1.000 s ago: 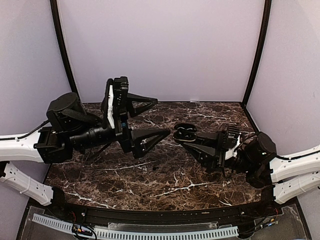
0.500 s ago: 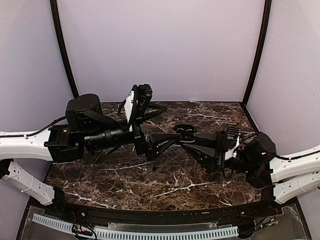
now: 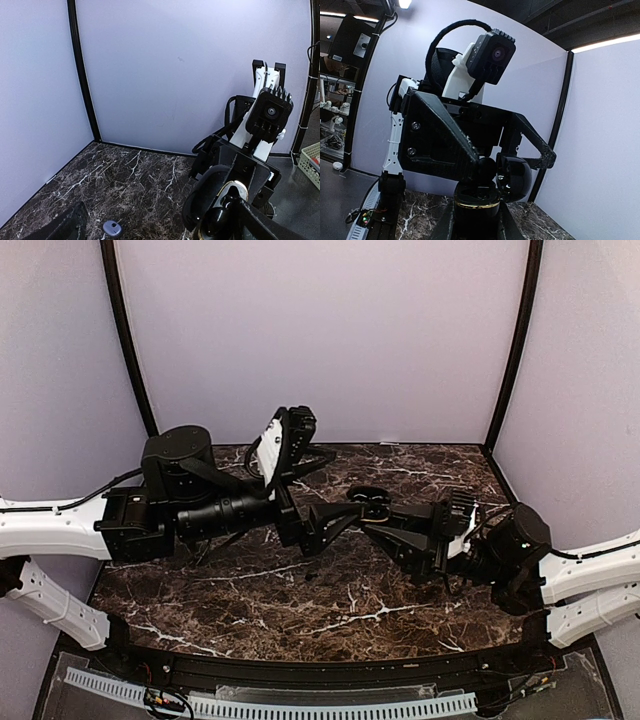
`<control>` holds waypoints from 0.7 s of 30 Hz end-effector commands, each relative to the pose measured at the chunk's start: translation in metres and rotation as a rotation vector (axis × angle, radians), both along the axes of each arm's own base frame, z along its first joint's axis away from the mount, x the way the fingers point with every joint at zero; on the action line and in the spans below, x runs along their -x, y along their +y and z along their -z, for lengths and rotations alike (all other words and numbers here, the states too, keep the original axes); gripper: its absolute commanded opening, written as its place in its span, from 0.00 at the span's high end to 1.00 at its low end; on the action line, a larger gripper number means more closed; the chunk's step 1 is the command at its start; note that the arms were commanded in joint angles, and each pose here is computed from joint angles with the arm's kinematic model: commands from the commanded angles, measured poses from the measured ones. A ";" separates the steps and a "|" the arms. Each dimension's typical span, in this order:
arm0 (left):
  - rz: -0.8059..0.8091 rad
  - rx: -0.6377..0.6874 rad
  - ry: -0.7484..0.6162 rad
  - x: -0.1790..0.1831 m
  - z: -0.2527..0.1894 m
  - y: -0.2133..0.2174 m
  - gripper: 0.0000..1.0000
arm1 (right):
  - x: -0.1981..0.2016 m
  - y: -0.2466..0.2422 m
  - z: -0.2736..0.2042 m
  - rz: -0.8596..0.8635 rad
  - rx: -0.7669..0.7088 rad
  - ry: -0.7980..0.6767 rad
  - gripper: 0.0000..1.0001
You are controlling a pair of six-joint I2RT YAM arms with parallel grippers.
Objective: Insert the wireless bluetooth earbuds into the charging case
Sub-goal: Adjust the right earbud in the left side groove of the charging case, then pick up the right earbud from the left side groove of the charging case.
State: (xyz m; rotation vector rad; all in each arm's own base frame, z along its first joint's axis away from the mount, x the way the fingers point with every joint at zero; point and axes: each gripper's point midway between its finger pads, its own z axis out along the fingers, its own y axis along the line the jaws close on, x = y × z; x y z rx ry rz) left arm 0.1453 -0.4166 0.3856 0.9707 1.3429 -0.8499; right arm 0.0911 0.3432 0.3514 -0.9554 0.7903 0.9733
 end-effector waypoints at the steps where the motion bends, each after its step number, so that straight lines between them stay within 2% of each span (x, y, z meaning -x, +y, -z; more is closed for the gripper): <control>1: 0.033 0.075 -0.024 0.008 -0.024 0.010 0.01 | -0.004 -0.007 -0.020 0.031 -0.065 -0.011 1.00; 5: 0.027 0.131 -0.013 0.009 -0.035 0.024 0.01 | -0.008 -0.010 -0.020 0.053 -0.070 -0.002 1.00; 11: -0.002 0.127 0.011 0.003 -0.033 0.028 0.01 | -0.009 -0.010 -0.022 0.064 -0.073 -0.008 1.00; 16: 0.056 0.099 -0.003 0.012 -0.027 0.022 0.14 | -0.018 -0.014 -0.023 0.139 -0.070 -0.032 1.00; 21: 0.107 0.023 -0.010 0.017 -0.010 0.008 0.26 | -0.039 -0.019 -0.023 0.289 -0.053 -0.060 1.00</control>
